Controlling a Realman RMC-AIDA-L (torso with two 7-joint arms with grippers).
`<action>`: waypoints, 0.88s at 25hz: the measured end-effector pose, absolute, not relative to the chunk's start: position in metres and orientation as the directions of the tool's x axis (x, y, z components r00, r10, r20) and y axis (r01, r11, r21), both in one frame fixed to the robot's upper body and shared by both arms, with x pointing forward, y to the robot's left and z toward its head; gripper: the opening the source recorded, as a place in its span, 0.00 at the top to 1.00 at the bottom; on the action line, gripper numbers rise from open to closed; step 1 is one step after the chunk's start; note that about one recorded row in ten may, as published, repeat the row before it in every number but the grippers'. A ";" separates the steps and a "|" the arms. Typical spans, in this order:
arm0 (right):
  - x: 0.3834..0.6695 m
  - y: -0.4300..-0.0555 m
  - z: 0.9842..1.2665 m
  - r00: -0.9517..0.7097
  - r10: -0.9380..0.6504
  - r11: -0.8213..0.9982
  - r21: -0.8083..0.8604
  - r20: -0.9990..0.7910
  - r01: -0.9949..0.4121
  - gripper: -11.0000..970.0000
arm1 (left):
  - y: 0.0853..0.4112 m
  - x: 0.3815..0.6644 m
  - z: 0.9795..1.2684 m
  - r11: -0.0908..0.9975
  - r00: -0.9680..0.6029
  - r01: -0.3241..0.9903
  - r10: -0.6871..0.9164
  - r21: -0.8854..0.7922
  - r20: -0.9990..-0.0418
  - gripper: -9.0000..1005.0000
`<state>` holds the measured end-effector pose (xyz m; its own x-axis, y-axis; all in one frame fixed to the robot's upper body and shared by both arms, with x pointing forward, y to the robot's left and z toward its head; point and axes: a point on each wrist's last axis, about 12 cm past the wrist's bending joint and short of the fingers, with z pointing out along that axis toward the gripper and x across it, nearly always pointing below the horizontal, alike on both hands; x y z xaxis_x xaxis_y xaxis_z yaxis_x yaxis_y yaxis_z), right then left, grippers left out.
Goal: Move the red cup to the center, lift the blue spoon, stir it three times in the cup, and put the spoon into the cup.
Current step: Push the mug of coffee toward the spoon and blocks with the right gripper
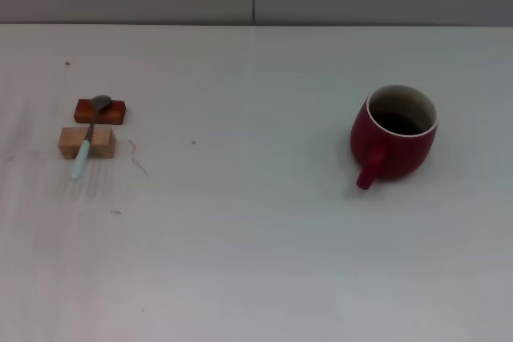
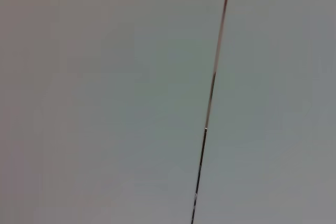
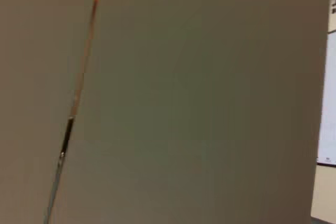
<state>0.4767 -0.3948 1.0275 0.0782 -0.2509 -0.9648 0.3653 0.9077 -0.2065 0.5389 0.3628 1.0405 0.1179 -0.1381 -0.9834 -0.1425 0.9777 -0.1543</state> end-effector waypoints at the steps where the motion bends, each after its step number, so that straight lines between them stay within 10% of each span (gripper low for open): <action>1: 0.479 -0.393 1.027 0.057 -0.289 0.901 -0.251 -0.956 0.355 0.63 | 0.363 0.539 1.041 0.978 0.118 -0.142 -0.138 -0.154 -0.983 0.18; 11: 0.493 -0.351 1.019 0.018 -0.690 0.719 -0.683 -0.723 0.128 0.93 | 0.361 0.541 1.043 0.979 0.130 -0.135 -0.138 -0.155 -0.982 0.18; 22: 0.491 -0.321 1.004 0.024 -0.921 0.389 -0.921 -0.389 -0.002 0.93 | 0.361 0.543 1.045 0.979 0.139 -0.131 -0.137 -0.155 -0.981 0.18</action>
